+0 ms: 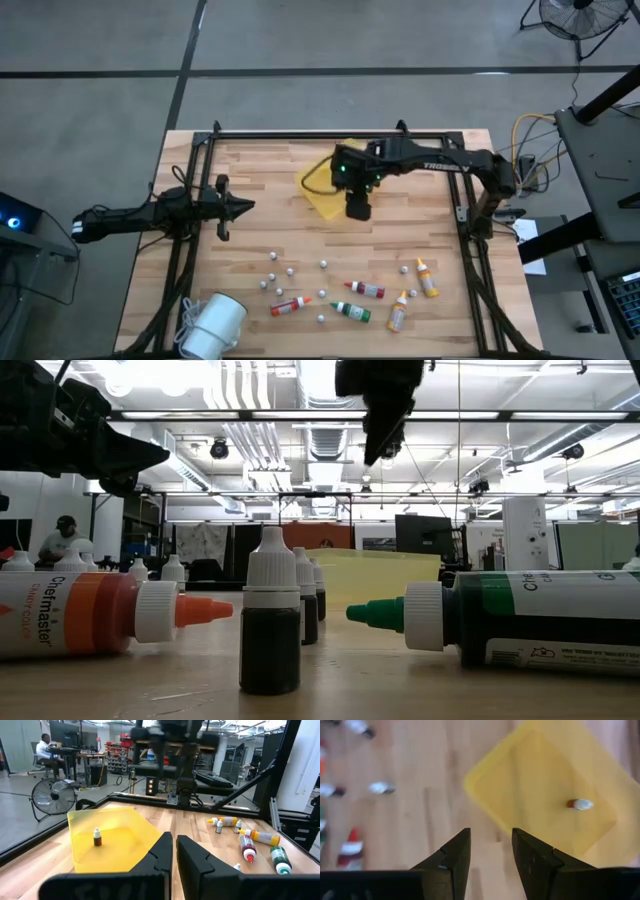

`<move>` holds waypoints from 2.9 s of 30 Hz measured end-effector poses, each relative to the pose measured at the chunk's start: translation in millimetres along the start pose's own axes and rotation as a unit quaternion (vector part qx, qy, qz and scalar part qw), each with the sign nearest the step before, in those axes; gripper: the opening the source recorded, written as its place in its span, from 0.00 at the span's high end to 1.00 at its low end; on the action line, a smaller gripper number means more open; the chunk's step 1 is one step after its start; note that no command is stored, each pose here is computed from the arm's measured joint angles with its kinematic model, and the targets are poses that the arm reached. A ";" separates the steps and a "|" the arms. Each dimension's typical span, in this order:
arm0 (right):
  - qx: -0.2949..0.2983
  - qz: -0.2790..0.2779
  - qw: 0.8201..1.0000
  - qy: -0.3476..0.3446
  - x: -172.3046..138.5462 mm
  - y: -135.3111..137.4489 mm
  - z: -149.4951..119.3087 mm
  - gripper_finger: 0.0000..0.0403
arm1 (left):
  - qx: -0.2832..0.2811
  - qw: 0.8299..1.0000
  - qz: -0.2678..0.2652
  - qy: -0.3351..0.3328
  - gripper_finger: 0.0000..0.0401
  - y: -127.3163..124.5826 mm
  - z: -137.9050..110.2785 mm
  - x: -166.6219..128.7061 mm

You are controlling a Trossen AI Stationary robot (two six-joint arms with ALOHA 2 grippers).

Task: Pick & Place food coloring
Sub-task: Put the small black food coloring bottle into the yellow bin

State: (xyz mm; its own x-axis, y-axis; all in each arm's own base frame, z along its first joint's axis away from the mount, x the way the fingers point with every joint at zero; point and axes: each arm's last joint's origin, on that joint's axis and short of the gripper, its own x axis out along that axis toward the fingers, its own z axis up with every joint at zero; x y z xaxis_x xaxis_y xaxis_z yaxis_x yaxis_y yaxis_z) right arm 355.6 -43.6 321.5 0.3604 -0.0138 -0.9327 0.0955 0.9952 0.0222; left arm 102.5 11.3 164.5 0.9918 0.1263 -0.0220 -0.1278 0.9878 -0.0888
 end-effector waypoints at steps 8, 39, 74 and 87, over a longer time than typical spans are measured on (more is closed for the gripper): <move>-0.051 0.019 0.998 0.006 -31.8 37.4 -18.4 0.67 | 0.000 1.000 0.000 0.000 1.00 0.0 0.0 0.0; -0.035 0.054 0.998 0.023 -76.7 98.2 -61.8 0.67 | 0.000 1.000 0.000 0.000 1.00 -0.1 0.0 0.0; -0.170 0.096 0.981 -0.010 -67.2 83.8 -210.8 0.67 | 0.000 1.000 -0.001 0.000 1.00 -0.1 0.0 0.0; -0.325 0.092 0.941 0.034 -45.2 103.7 -198.5 0.67 | 0.000 1.000 -0.001 0.000 1.00 -0.1 0.0 0.0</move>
State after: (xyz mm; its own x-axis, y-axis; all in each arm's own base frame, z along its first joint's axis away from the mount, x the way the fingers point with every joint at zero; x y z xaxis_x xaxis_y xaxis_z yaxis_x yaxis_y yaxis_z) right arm 165.1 79.4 294.5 0.2537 0.1490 -0.9557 -0.5573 0.8301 -0.0186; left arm 102.6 11.2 164.5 0.9919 0.1252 -0.0219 -0.1267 0.9880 -0.0888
